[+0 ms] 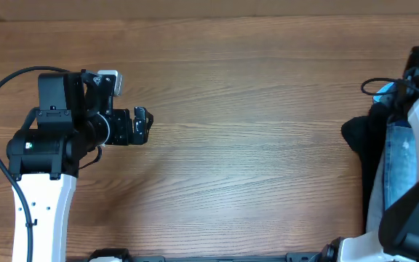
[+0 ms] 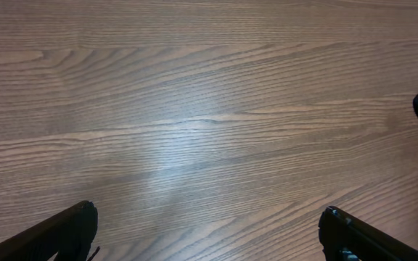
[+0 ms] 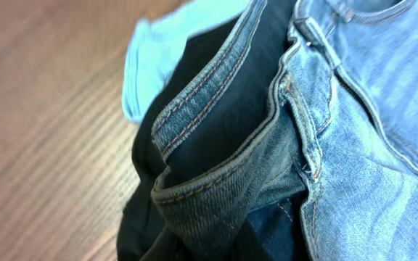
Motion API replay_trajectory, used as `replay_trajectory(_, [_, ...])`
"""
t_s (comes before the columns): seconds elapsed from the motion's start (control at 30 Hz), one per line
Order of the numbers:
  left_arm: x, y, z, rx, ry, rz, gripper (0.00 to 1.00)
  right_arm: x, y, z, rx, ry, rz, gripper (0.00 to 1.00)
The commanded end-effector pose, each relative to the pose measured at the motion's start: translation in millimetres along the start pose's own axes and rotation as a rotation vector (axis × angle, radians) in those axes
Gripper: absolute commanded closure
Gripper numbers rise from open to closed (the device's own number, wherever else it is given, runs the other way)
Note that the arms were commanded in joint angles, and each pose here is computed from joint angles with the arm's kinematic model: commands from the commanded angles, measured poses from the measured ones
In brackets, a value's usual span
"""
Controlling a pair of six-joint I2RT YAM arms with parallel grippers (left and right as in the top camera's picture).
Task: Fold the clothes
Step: 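Lift the light-blue jeans from the pile with the right gripper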
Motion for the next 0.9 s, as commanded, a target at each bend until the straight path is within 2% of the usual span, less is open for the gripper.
replay_trajectory(0.0, [5.2, -3.9, 6.2, -0.017, -0.020, -0.026, 0.00, 34.4, 3.9, 39.2, 0.084, -0.140, -0.060, 0.95])
replay_trajectory(0.2, [4.5, -3.8, 6.2, -0.016, -0.017, -0.025, 0.00, 29.3, -0.7, 41.8, 0.064, -0.123, -0.059, 0.95])
replay_trajectory(0.33, [2.0, -3.2, 6.1, -0.014, -0.006, -0.021, 0.00, 12.8, -42.9, 42.3, -0.192, -0.085, -0.219, 0.95])
replay_trajectory(0.4, [-0.1, -2.8, 6.1, -0.012, 0.004, -0.018, 0.00, 9.3, -53.9, 40.9, -0.224, -0.070, -0.257, 0.95])
replay_trajectory(0.5, [-0.5, -2.7, 6.1, -0.011, 0.006, -0.017, 0.00, 10.6, -52.6, 34.9, -0.139, -0.044, -0.266, 0.96])
replay_trajectory(0.57, [-0.3, -2.7, 6.1, -0.012, 0.005, -0.018, 0.00, 14.9, -39.7, 31.3, -0.001, -0.029, -0.176, 0.96])
replay_trajectory(0.67, [0.2, -2.8, 6.1, -0.012, 0.003, -0.018, 0.00, 18.3, -28.4, 29.9, 0.149, -0.018, -0.159, 0.96])
replay_trajectory(0.73, [0.9, -3.0, 6.1, -0.013, 0.000, -0.019, 0.00, 18.9, -26.2, 29.9, 0.184, -0.016, -0.153, 0.96])
replay_trajectory(0.87, [1.4, -3.0, 6.1, -0.013, -0.003, -0.020, 0.00, 17.8, -18.5, 31.4, 0.241, -0.011, -0.098, 0.86])
Point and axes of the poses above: each gripper's point midway between its finger pads, its own z axis back along the fingers, its own y axis along the line the jaws close on, x = y × z, the point moved 3 cm from there along z, back along the fingers, and after that the axes turned 11 degrees about z, right-handed, at the moved point
